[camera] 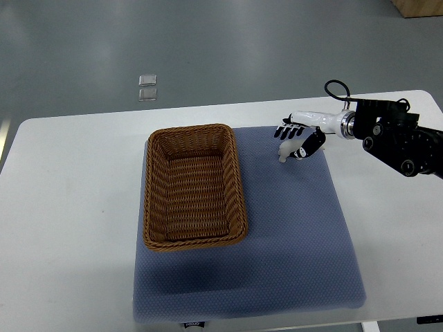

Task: Place white bear in brown basket with right hand
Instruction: 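Lower the right hand over the bear and close fingers around it, then lift the bear and carry it over the wicker basket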

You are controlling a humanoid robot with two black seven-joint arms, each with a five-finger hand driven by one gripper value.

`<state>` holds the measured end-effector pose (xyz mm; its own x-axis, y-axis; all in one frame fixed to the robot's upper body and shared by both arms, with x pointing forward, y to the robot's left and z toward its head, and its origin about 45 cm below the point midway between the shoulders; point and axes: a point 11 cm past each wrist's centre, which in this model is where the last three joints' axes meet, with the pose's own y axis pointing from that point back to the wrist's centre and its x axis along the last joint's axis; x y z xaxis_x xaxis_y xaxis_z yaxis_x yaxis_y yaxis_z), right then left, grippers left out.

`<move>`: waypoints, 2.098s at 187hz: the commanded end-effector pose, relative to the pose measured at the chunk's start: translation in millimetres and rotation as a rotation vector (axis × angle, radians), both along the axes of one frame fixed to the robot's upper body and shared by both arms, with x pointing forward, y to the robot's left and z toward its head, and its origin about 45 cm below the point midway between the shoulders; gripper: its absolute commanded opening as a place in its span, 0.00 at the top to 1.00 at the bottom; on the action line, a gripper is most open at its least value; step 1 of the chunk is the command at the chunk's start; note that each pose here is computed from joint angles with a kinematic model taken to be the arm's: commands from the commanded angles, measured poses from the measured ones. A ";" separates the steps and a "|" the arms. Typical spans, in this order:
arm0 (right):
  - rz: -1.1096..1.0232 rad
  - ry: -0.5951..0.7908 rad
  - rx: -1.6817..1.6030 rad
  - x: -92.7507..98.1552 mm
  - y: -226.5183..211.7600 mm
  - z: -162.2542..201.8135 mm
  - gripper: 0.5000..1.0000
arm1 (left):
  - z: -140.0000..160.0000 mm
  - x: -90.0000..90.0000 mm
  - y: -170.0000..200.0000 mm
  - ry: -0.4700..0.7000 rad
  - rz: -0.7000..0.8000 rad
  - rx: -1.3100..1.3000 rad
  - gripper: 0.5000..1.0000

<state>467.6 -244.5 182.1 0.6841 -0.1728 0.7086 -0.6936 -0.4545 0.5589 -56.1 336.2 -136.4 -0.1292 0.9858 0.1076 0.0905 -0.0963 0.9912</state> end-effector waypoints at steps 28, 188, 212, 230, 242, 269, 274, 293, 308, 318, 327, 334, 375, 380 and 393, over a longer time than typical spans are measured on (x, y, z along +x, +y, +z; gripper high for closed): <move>0.001 -0.003 0.000 0.7 -0.3 1.6 0.73 | 0.0 0.0 0.0 0.000 0.000 0.000 0.00; 0.173 -0.149 0.077 20.8 58.1 83.8 1.00 | 0.0 0.0 0.0 0.000 0.000 0.000 0.00; 0.238 -0.176 0.047 21.5 77.0 99.2 1.00 | 0.0 0.0 0.0 0.000 0.000 0.000 0.00; 0.330 -0.184 0.036 14.6 113.4 98.5 1.00 | 0.0 0.0 0.0 0.000 0.000 0.000 0.00; 0.382 -0.195 0.035 9.5 137.0 99.2 1.00 | 0.0 0.0 0.0 0.000 0.000 0.000 0.00; 0.489 -0.227 0.025 -6.2 187.1 94.2 1.00 | 0.0 0.0 0.0 0.000 0.000 0.000 0.00; 0.494 -0.234 0.031 -7.4 191.0 94.5 1.00 | 0.0 0.0 0.0 0.000 0.000 0.000 0.00; 0.522 -0.257 0.054 -14.3 209.4 93.4 1.00 | 0.0 0.0 0.0 0.000 0.000 0.000 0.00; 0.551 -0.272 0.049 -20.1 218.1 87.9 1.00 | 0.0 0.0 0.0 0.000 0.000 0.000 0.00; 0.566 -0.279 0.035 -23.0 219.7 82.1 1.00 | 0.0 0.0 0.0 0.000 0.000 0.000 0.00; 0.574 -0.281 0.020 -24.7 218.9 76.7 1.00 | 0.0 0.0 0.0 0.000 0.000 0.000 0.00; 0.577 -0.280 0.009 -26.0 217.4 71.8 1.00 | 0.0 0.0 0.0 0.000 0.000 0.000 0.00; 0.568 -0.233 0.014 -34.2 211.7 48.0 1.00 | 0.0 0.0 0.0 0.000 0.000 0.000 0.00; 0.567 -0.227 0.016 -35.2 210.9 45.3 1.00 | 0.0 0.0 0.0 0.000 0.000 0.000 0.00; 0.563 -0.218 0.019 -36.9 209.7 40.7 1.00 | 0.0 0.0 0.0 0.000 0.000 0.000 0.00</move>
